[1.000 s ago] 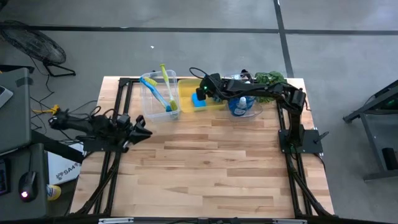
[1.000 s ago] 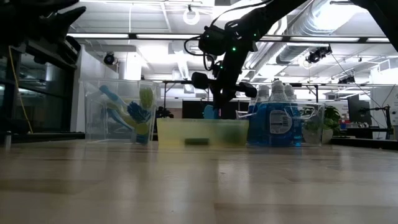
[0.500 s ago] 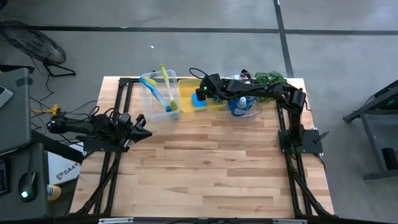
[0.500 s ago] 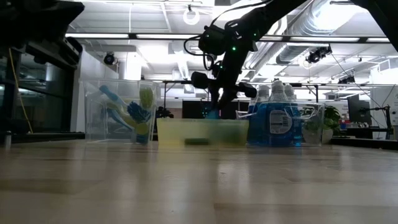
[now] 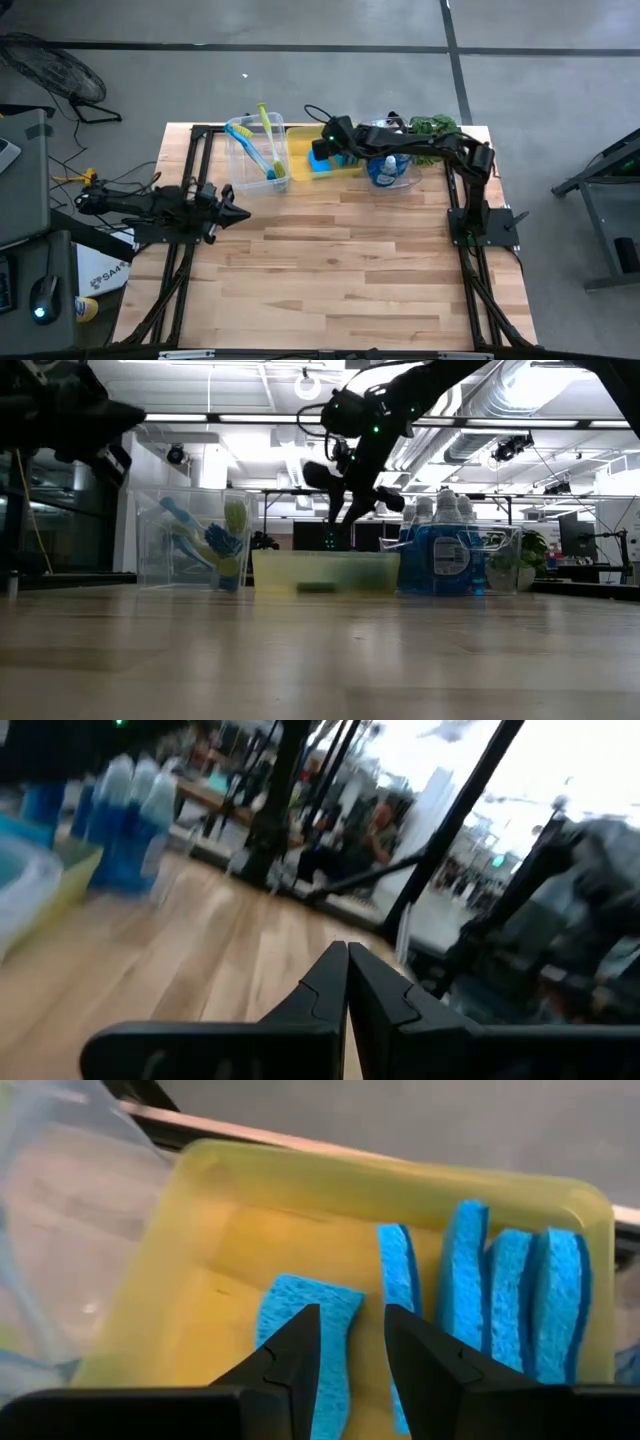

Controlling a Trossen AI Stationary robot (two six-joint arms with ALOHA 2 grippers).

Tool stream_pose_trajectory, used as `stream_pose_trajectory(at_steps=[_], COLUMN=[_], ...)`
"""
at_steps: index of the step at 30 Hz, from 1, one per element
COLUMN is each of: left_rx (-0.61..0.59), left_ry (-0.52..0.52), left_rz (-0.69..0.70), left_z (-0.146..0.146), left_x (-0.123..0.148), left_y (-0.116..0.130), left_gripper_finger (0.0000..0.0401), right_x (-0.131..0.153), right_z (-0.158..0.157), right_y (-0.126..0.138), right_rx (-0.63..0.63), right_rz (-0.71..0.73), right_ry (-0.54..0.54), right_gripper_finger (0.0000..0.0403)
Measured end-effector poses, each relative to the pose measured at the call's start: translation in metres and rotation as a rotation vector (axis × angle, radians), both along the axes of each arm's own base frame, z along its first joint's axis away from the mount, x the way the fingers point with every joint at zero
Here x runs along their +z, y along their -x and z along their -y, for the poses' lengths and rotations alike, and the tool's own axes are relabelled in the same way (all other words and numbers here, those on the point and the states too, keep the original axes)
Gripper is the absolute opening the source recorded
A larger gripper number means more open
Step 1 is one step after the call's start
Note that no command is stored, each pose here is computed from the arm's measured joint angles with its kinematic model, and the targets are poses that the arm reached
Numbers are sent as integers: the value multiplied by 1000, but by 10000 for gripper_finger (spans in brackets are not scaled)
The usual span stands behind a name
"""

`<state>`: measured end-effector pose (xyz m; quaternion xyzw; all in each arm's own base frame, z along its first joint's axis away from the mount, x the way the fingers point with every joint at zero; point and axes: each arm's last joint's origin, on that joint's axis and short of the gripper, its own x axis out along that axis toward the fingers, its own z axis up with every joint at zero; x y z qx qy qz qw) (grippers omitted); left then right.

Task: Pick & Place Kitchen Sink Supplies
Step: Return to Home Position

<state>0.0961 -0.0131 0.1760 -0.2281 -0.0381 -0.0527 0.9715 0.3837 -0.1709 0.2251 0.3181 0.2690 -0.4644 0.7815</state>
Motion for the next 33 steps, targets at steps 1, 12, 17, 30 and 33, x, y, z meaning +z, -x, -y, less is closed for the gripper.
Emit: stream_pose_trajectory(at_steps=[1,12,17,30,33], left_rx=[3,34,69,119,121], left_ry=[-3,-77,-131,-148,-148], left_rz=[-22,-66,-69,-72,-73], left_z=[0,-1,-2,-3,-3], left_x=[-2,-7,-7,-7,-7], left_y=[0,-1,-1,-2,-2], left_gripper_finger=[8,3,3,2,2], right_x=[3,45,74,134,134], right_z=[0,-13,-35,-143,-156], right_y=[0,11,18,42,41], right_rx=[4,147,329,802,804], right_rz=[9,86,85,117,117], right_ry=[6,41,117,277,278], right_gripper_finger=[108,108,108,108,108])
